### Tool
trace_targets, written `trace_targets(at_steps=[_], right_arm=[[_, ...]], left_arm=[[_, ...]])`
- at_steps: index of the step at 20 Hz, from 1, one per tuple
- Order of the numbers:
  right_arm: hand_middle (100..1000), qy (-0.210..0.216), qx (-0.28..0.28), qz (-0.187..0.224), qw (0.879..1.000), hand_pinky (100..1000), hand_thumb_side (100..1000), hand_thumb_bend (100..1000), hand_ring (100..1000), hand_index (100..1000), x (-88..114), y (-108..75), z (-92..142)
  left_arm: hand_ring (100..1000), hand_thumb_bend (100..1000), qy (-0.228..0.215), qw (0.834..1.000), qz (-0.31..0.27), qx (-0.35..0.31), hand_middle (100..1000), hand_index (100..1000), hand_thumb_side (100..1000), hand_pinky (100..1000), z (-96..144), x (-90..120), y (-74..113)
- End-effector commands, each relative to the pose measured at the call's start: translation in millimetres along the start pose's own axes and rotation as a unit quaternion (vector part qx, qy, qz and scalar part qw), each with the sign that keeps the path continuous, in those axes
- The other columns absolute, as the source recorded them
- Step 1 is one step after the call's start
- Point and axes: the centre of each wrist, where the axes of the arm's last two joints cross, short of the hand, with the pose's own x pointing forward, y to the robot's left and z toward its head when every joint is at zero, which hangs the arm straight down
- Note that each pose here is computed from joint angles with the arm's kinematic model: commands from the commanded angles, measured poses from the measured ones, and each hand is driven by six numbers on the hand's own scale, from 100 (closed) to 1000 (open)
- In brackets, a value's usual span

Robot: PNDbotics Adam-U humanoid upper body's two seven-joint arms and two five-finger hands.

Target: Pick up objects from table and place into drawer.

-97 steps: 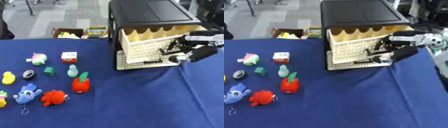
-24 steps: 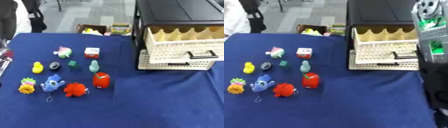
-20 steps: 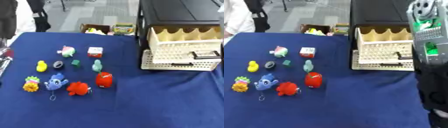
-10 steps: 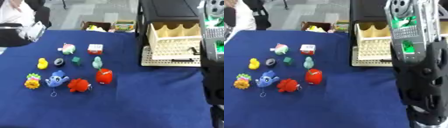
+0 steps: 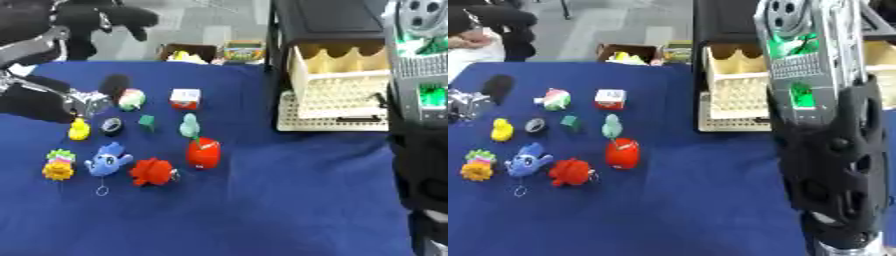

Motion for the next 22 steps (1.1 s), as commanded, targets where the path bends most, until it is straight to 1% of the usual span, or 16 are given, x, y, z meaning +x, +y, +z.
trace_targets(at_steps=[1,2,4,5,6,7,9,11,13,14,15,16,17,18,19,22], right_arm=[[669,-0.013,-0.014,-0.007,1.0,644,1000,100,657,841,8.3,-5.5,-6.6],[669,-0.013,-0.015,-0.009,1.0,644,1000,100,657,841,9.0,-5.8,-6.4],[668,-0.012,-0.016,-0.012,1.0,644,1000,100,656,841,10.5,-6.5,-6.0],[668,-0.012,-0.017,-0.013,1.0,643,1000,100,656,841,11.0,-7.0,-5.9],[667,-0.013,-0.017,-0.014,1.0,643,1000,100,656,840,11.5,-7.5,-5.8],[667,-0.013,-0.018,-0.015,1.0,643,1000,100,655,840,11.8,-8.1,-5.7],[666,-0.014,-0.019,-0.017,1.0,643,1000,100,655,839,12.1,-9.3,-5.6],[666,-0.014,-0.021,-0.019,1.0,643,1000,100,655,839,12.6,-10.6,-5.7],[665,-0.014,-0.022,-0.021,0.999,642,1000,100,654,838,13.0,-11.7,-5.8],[665,-0.014,-0.022,-0.022,0.999,642,1000,100,654,837,13.3,-12.2,-5.8],[664,-0.014,-0.023,-0.023,0.999,642,1000,100,654,837,13.6,-12.6,-5.8],[664,-0.015,-0.023,-0.024,0.999,642,1000,100,653,836,13.8,-13.1,-5.9],[664,-0.015,-0.024,-0.024,0.999,642,1000,100,653,836,13.8,-13.5,-5.9],[664,-0.015,-0.024,-0.025,0.999,642,1000,100,653,836,14.1,-14.0,-5.9],[663,-0.015,-0.025,-0.026,0.999,641,1000,100,653,835,14.2,-14.6,-6.0],[662,-0.013,-0.026,-0.029,0.999,640,1000,100,651,834,14.4,-16.2,-5.9]], left_arm=[[795,100,-0.008,0.997,-0.034,-0.068,724,980,570,650,-1.7,2.5,8.6],[794,100,-0.009,0.996,-0.035,-0.087,724,979,578,650,-3.4,3.3,8.2],[771,100,-0.004,0.991,-0.039,-0.128,710,964,650,648,-5.8,4.7,7.2],[765,100,0.001,0.988,-0.042,-0.147,708,959,735,655,-6.8,5.3,6.9],[763,100,0.004,0.985,-0.044,-0.165,707,959,758,657,-7.9,6.0,6.3],[757,100,0.006,0.982,-0.045,-0.182,698,949,884,665,-8.8,6.8,5.2],[748,100,0.011,0.976,-0.045,-0.212,681,922,941,667,-10.1,8.0,2.7],[744,110,0.021,0.971,-0.043,-0.235,679,920,983,668,-10.7,8.9,0.5],[752,145,0.034,0.967,-0.041,-0.25,688,937,1000,671,-11.0,9.6,-1.4],[758,146,0.042,0.965,-0.04,-0.254,692,947,1000,672,-11.2,10.0,-2.5],[774,166,0.05,0.965,-0.039,-0.256,712,994,1000,678,-11.5,10.4,-3.4],[779,170,0.057,0.964,-0.037,-0.257,719,1000,1000,678,-11.9,10.8,-4.5],[804,199,0.064,0.964,-0.035,-0.257,760,1000,1000,693,-12.3,11.4,-5.8],[807,203,0.071,0.963,-0.033,-0.259,764,1000,1000,695,-12.8,12.1,-7.4],[820,251,0.076,0.962,-0.031,-0.261,788,1000,1000,706,-13.5,12.9,-9.3],[853,284,0.086,0.958,-0.016,-0.272,833,1000,1000,736,-16.3,16.4,-16.0]])
